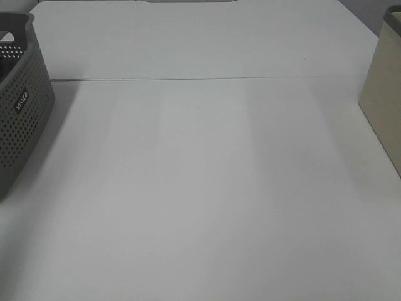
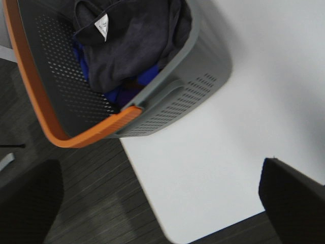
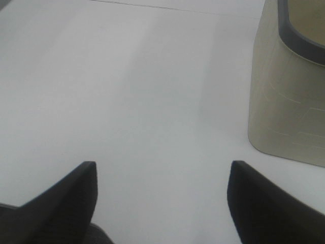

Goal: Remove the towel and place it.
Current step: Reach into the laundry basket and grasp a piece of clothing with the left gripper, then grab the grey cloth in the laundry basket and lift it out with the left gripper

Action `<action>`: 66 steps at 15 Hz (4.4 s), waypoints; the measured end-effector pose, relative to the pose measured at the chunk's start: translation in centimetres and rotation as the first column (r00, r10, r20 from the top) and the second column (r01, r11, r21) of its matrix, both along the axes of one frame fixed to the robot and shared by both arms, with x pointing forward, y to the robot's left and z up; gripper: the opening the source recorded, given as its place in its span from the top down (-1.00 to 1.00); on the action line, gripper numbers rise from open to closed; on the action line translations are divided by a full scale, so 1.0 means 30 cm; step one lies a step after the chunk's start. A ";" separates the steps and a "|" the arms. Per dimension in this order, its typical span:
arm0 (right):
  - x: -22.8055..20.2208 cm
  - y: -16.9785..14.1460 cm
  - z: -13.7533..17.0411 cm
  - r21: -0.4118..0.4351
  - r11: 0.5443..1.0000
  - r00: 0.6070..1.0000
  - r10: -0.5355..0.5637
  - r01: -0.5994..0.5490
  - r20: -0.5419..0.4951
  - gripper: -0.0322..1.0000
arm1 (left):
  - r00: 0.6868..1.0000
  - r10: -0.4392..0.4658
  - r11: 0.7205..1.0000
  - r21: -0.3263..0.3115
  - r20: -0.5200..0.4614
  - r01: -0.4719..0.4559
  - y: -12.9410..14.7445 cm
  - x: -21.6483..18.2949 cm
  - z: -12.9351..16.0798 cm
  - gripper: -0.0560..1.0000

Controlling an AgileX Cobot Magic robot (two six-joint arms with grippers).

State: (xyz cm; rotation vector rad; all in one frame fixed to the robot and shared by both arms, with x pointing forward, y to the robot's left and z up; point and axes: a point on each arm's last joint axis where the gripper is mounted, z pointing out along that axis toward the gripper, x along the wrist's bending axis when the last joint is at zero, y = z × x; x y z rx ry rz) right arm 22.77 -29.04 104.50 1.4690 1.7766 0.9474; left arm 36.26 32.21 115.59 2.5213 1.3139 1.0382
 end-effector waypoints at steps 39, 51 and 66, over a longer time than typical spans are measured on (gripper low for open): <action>0.000 0.000 0.000 0.000 1.000 1.000 0.000 0.000 0.000 -0.42 | 0.813 -0.123 0.959 0.142 -0.570 0.245 0.290 1.043 -0.599 -0.43; 0.000 0.000 0.000 0.000 1.000 1.000 0.000 0.000 0.000 -0.42 | 0.859 -0.176 0.951 0.143 -0.481 0.274 0.282 1.086 -0.551 -0.34; 0.000 0.000 0.000 0.000 1.000 1.000 0.000 0.000 0.000 -0.42 | 0.861 -0.157 0.970 0.088 -0.484 0.226 0.345 1.077 -0.594 0.20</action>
